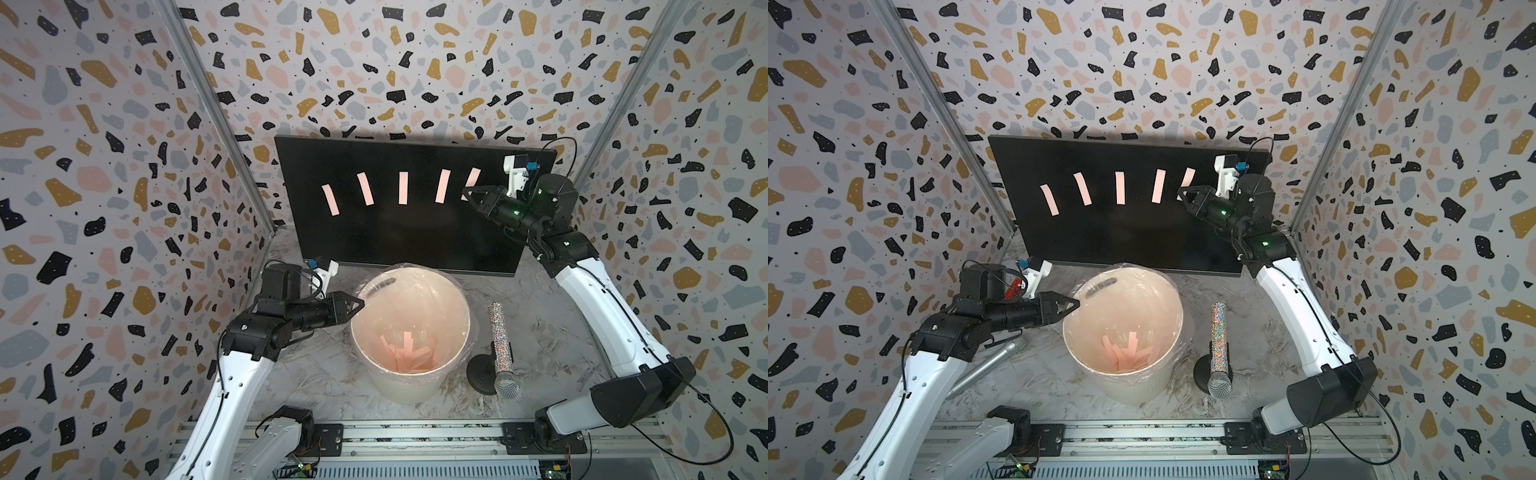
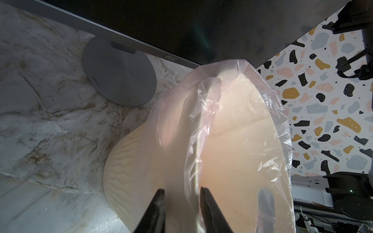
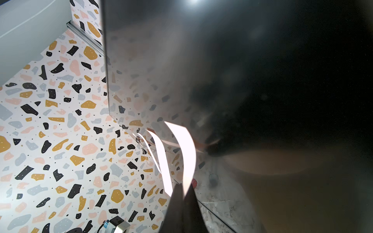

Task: Remove the sticky note from the monitor
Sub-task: Tear off the sticky note from the monitor, then place the sticky note in the trash bin.

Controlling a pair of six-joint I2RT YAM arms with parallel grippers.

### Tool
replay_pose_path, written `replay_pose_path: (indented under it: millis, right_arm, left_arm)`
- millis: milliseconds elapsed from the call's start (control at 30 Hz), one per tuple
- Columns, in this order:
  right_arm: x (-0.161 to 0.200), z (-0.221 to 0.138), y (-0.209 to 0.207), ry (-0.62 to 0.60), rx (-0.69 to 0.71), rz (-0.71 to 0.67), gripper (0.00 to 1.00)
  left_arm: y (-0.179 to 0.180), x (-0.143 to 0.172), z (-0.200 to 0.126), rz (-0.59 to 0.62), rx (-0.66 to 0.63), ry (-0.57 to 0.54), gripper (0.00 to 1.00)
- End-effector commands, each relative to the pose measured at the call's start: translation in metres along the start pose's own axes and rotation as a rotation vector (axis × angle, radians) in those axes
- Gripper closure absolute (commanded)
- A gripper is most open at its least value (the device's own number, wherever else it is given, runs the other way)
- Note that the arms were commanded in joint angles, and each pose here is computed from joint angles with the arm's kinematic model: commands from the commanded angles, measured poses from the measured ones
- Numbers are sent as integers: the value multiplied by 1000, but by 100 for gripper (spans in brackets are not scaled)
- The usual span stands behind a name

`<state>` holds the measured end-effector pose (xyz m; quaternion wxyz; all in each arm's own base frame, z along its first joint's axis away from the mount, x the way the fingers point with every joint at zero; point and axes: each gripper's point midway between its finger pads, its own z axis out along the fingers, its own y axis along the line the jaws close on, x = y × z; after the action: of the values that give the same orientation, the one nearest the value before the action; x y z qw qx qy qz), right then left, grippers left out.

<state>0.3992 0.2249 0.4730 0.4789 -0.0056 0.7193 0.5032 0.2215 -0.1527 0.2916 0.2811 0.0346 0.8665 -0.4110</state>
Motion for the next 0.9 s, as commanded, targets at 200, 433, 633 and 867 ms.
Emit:
replay_pose_path:
  millis: [200, 433, 633, 867]
  right_arm:
    - [4, -14, 6, 16, -5, 7, 100]
    - [14, -22, 11, 47, -25, 12, 100]
    - [25, -34, 17, 78, -44, 12, 100]
    - [41, -50, 28, 139, -68, 1, 100]
  left_arm:
    - [-3, 4, -1, 0, 11, 14, 70]
    - [-2, 3, 0, -5, 8, 16, 70]
    - [-2, 3, 0, -6, 8, 18, 70]
    - [-3, 2, -1, -4, 7, 11, 70]
